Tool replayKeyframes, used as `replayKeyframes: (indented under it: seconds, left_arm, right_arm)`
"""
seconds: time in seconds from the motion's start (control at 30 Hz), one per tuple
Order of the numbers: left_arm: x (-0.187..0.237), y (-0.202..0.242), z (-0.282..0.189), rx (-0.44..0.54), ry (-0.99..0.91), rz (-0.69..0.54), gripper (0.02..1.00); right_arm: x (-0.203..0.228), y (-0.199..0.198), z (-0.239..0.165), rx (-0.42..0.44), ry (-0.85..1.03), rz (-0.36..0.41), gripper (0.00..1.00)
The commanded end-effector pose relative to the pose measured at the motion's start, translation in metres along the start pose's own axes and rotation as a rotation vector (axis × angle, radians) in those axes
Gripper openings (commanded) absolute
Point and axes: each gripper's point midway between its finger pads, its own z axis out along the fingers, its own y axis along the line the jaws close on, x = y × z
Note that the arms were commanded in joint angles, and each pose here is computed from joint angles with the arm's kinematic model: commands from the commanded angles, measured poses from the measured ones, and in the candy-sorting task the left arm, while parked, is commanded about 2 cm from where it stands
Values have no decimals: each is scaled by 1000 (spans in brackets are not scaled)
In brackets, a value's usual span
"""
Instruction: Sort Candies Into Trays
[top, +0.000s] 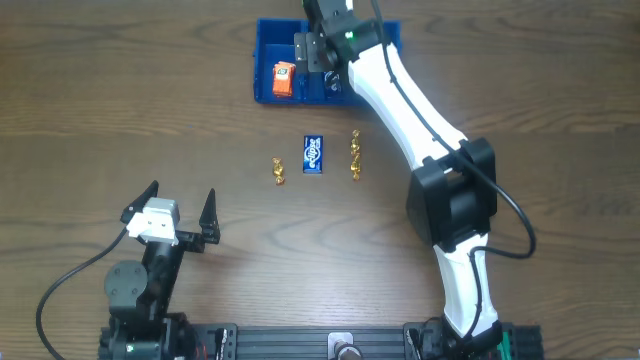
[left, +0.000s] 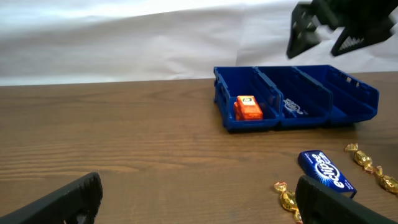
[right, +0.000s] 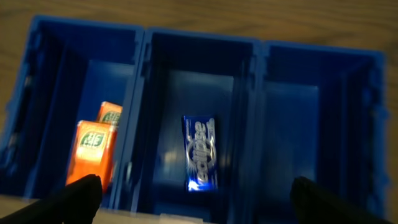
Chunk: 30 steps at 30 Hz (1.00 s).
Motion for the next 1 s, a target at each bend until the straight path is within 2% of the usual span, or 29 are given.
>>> replayKeyframes:
  seconds: [0.03,0.2,0.3,0.37,0.6,1.0]
  left_arm:
    - [16,-2,1,17,45,2,998]
    - [16,-2,1,16,45,2,998]
    - [16,-2,1,16,45,2,998]
    - [16,-2,1,16,45,2,996]
    - [16,-2,1,16,45,2,998]
    - [16,-2,1,16,45,2,998]
  right_arm:
    - [38,26,-36,-47,167,-3,996]
    - [123,33,-27,-20,444,20,998]
    - [156,35,-14,11,502,23,998]
    - [171,41,-3,1,513,12,998]
    - [198,57,20,-43,508,-10,1000]
    - [212,45,38,35,512,15,1000]
